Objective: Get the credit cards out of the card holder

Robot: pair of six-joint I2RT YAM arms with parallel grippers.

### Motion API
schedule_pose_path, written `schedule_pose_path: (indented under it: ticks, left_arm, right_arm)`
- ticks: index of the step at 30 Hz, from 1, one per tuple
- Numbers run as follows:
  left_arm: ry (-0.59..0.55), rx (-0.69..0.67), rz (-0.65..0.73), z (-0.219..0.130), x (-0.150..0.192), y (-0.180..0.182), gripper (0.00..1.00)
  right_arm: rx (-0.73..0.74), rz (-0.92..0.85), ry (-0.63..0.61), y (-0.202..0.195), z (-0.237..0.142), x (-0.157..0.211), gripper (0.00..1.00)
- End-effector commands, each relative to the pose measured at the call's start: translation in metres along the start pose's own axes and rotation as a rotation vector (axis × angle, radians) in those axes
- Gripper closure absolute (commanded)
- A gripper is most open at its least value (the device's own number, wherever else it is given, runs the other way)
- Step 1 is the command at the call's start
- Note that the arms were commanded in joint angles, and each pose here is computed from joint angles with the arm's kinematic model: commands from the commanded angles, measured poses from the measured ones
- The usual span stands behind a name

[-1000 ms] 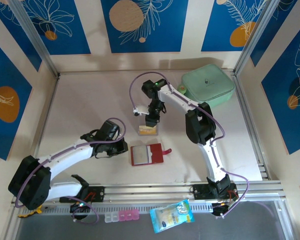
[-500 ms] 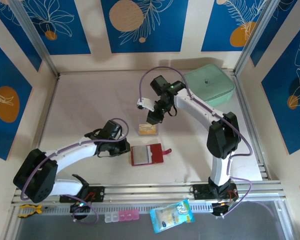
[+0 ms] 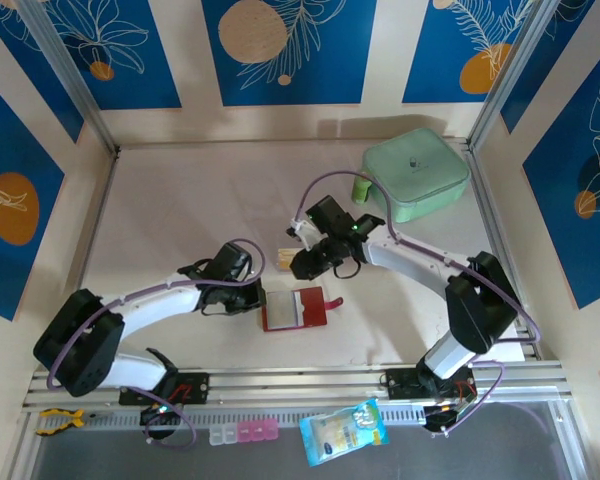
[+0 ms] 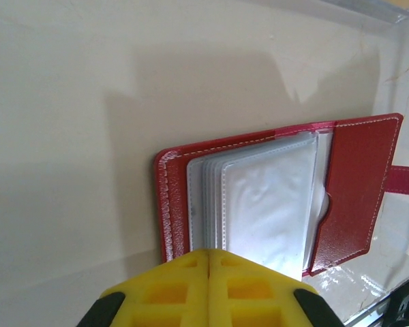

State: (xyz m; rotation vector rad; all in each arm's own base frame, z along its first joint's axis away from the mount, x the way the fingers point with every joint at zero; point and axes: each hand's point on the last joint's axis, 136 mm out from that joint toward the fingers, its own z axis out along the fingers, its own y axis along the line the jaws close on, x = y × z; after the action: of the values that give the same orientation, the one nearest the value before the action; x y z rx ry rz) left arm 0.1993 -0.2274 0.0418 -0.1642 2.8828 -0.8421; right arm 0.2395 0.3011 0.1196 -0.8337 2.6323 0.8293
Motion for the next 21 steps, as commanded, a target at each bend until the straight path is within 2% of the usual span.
schedule_pose_path:
  ticks: [1, 11, 18, 21]
  left_arm:
    - [0.004, -0.002, -0.003, 0.005, 0.001, -0.003, 0.94]
    - [0.003, -0.061, 0.007, 0.008, 0.006, 0.007, 0.97]
    - [0.027, -0.098, 0.011, 0.013, 0.008, 0.012, 0.98]
    - [0.027, -0.108, 0.013, 0.013, 0.008, 0.014, 0.98]
  right_arm:
    - [-0.016, 0.217, -0.091, 0.001, -0.002, -0.004, 0.85]
    - [-0.052, 0.430, -0.032, -0.002, 0.010, 0.024, 0.86]
    - [-0.109, 0.470, -0.014, 0.003, 0.021, 0.028, 0.68]
    - [-0.115, 0.476, -0.010, 0.004, 0.024, 0.028, 0.67]
